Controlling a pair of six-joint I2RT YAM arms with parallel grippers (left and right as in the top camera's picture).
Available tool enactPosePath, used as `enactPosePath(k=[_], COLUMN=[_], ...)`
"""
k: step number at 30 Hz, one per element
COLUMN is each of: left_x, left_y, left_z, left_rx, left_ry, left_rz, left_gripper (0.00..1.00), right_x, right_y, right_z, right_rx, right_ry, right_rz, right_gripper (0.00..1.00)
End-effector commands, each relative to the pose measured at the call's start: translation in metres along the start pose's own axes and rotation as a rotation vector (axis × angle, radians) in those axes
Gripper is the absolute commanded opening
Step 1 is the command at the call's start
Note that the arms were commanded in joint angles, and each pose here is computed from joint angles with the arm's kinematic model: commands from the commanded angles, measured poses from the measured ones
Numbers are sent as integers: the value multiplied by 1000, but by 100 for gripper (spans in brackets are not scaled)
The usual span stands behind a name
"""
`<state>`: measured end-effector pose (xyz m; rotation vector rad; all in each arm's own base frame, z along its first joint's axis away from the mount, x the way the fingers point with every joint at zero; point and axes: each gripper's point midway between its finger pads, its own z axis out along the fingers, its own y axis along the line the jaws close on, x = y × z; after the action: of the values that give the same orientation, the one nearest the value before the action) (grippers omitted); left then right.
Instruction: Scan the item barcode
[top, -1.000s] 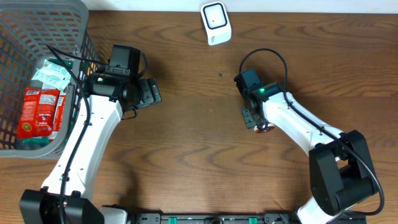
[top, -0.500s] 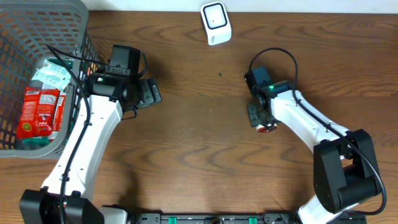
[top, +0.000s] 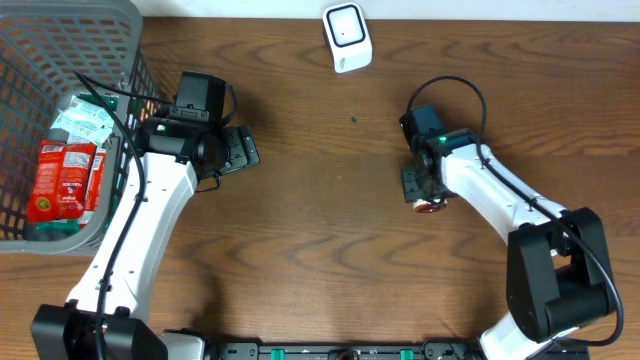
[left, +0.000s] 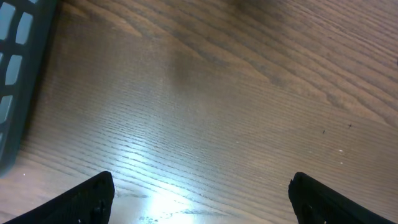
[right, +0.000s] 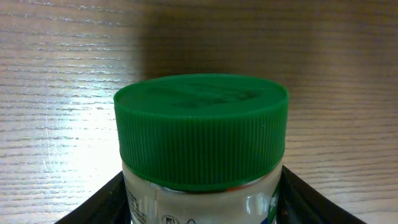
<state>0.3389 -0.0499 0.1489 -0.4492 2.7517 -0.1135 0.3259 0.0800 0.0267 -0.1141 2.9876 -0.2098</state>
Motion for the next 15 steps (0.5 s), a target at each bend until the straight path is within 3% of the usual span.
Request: enactPosePath(k=[1,9,15], left_x=[0,0,0], left_y=[3,3,3], left_z=[0,0,0], left_rx=[-9,-9,-9], left_ry=[1,1,1], left_rz=[6,6,6], left_gripper=[90,90,90], right_x=[31,33,33], right_y=[-6,-4,-3], right_z=[26,27,27], right_rx=[-20,-86,-104], right_ry=[129,150,154], right_rz=[51,88,94], right_gripper=[49,47,38])
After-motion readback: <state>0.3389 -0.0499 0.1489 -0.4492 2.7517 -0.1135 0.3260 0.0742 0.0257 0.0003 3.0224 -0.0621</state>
